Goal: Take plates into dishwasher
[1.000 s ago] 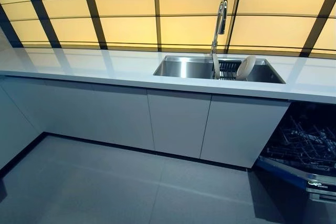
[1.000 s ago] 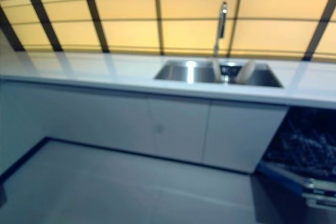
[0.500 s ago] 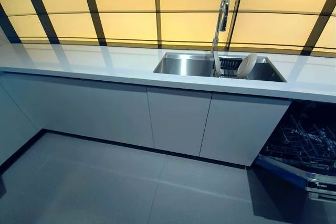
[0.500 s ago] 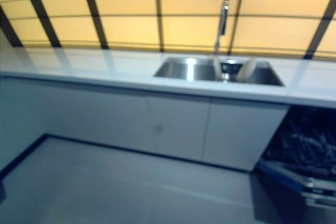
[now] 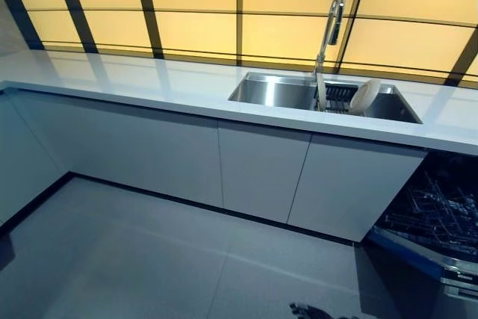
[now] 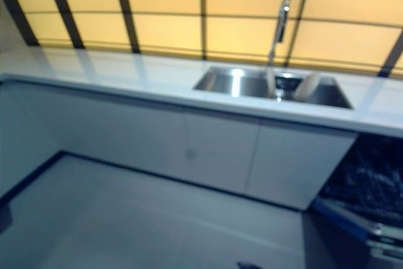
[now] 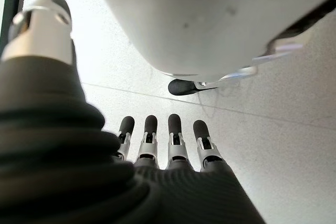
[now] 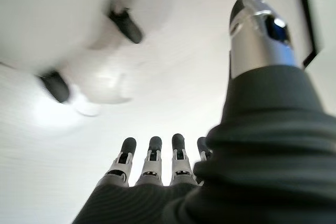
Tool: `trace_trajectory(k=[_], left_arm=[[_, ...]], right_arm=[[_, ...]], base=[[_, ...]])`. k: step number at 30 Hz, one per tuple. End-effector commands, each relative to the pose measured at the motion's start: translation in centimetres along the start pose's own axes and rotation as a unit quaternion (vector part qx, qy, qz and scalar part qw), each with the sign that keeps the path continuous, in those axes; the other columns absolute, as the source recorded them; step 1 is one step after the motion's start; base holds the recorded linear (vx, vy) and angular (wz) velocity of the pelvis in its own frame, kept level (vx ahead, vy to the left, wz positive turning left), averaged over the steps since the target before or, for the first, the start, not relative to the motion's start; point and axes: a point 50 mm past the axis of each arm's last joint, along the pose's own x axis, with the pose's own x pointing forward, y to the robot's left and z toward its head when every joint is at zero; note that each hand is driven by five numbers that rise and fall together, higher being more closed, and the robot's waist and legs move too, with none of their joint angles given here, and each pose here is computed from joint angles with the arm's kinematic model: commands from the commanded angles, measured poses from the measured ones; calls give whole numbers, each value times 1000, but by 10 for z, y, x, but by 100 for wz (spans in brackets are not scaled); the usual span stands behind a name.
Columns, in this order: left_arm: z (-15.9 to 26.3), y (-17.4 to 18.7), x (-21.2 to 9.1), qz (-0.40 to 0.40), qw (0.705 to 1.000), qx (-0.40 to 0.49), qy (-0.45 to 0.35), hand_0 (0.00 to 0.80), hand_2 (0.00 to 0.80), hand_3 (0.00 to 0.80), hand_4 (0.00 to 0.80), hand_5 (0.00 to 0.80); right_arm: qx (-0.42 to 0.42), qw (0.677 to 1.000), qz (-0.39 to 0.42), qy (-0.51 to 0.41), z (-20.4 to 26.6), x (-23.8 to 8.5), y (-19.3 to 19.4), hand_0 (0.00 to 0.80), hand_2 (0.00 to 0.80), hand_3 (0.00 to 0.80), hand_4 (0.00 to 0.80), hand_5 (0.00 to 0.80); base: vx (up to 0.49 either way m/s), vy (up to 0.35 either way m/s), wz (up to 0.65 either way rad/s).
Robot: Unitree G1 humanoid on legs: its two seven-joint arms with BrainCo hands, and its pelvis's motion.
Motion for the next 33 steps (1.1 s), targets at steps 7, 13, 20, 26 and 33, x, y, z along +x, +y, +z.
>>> trace_trajectory(k=[7,13,20,26,33], left_arm=[[-6,52,-8,100,993,-21,50,0,0,0,0,0],[-49,45,-10,92,988,-83,94,0,0,0,0,0],[-77,41,-15,77,985,-97,118,0,0,0,0,0],[-49,59,-14,99,988,-86,81,0,0,0,0,0],[-32,69,-14,107,991,-49,61,0,0,0,0,0]], right_arm=[[-151,944,106,-274,180,-63,-48,0,0,0,0,0],[-188,919,104,-332,223,-89,-58,0,0,0,0,0],[-194,913,100,-344,239,-94,-63,0,0,0,0,0],[-152,921,96,-346,229,-93,-77,0,0,0,0,0],[-105,920,61,-373,234,-103,-95,0,0,0,0,0]], base=[[14,-159,4],[189,-109,-24],[454,60,-56],[275,104,-29],[181,57,4]])
